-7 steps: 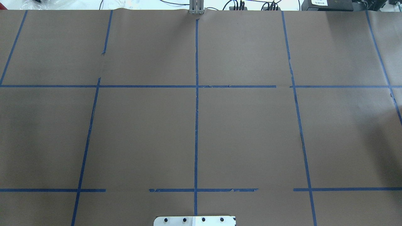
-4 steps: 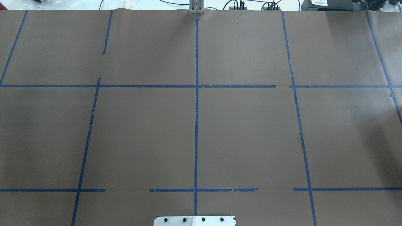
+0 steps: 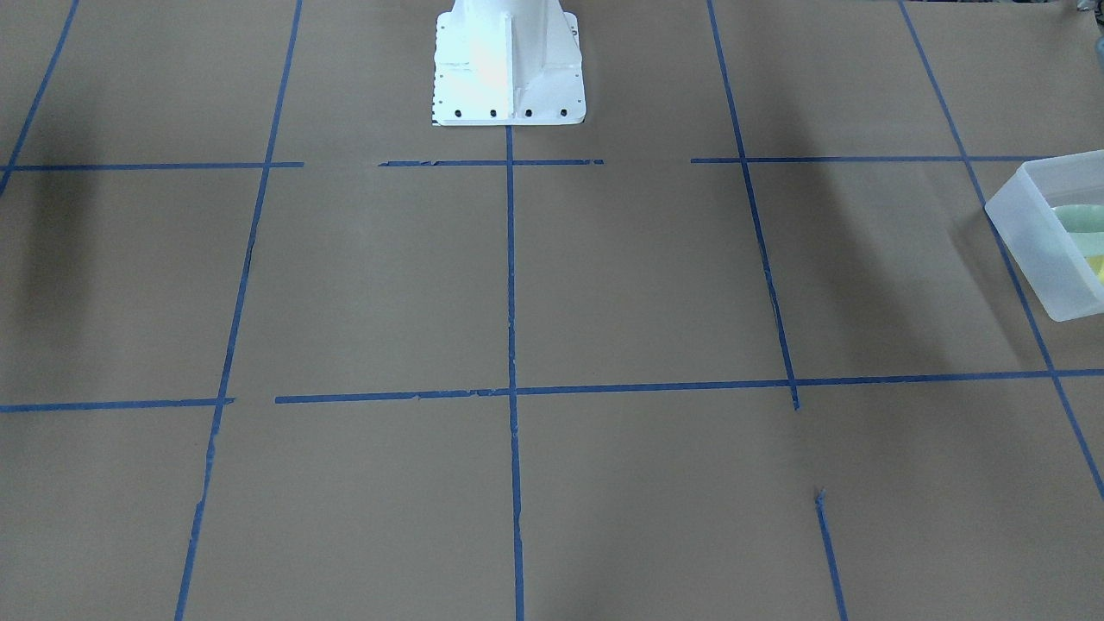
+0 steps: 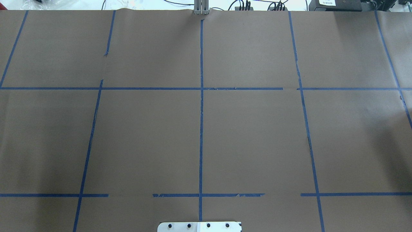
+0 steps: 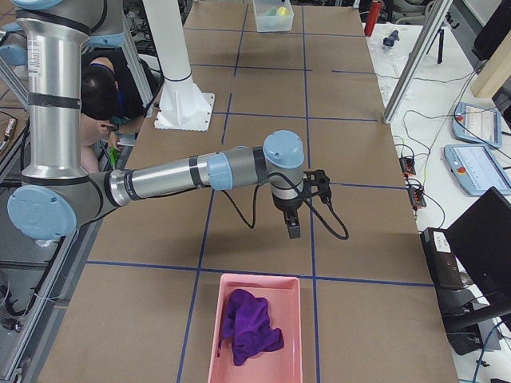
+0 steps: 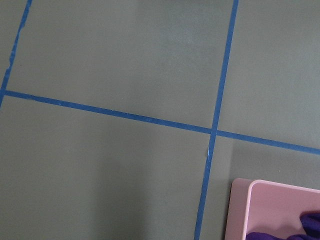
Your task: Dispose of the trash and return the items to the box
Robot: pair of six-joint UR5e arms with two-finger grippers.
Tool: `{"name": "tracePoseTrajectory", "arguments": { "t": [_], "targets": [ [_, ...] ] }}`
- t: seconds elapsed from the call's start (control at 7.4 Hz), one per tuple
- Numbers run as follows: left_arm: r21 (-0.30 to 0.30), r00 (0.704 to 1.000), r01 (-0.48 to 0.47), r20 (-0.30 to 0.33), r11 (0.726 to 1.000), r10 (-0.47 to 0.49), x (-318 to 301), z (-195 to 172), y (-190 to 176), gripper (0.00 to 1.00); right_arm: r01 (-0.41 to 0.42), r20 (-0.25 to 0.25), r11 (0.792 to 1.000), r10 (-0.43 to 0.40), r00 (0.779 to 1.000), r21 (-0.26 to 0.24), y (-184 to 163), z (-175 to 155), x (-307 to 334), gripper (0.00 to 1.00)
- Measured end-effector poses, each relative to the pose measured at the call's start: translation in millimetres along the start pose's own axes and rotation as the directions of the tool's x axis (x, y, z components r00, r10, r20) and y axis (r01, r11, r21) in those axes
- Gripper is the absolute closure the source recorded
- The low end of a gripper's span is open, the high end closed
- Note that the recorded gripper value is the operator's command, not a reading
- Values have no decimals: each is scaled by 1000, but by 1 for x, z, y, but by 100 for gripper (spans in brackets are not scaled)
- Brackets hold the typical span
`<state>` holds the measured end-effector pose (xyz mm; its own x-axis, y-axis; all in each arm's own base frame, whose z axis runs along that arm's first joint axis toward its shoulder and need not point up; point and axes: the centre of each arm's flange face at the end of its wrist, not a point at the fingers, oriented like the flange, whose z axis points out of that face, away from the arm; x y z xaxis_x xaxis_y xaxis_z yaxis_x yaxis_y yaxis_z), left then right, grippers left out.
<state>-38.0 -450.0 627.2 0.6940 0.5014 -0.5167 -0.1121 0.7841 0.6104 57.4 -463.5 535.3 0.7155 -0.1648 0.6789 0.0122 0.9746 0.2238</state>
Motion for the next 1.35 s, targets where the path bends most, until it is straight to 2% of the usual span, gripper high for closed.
{"name": "tracePoseTrajectory", "arguments": {
  "t": [0.14,0.41,0.68,0.81,0.95,1.35],
  "targets": [
    [-21,1000,20,-1,1000,-21,9,-11,-37,0,-11,0,1000,11,1000,-1,0,0,0,0],
    [-72,997,74,3,995,-74,13,-23,-58,0,-39,-3,999,39,999,-26,11,8,9,0],
    [-169,986,168,9,971,-169,8,-18,-45,0,-67,4,996,67,998,-55,24,16,16,0],
    [-234,971,236,21,943,-238,3,-17,-38,0,-90,14,993,91,996,-77,28,19,17,0],
    [-273,956,289,36,917,-291,-2,-21,-32,0,-113,31,989,116,993,-100,31,19,17,0],
    [-315,921,384,68,868,-383,-16,-33,-2,0,-126,45,985,132,990,-116,40,23,18,0]
  ]
}}
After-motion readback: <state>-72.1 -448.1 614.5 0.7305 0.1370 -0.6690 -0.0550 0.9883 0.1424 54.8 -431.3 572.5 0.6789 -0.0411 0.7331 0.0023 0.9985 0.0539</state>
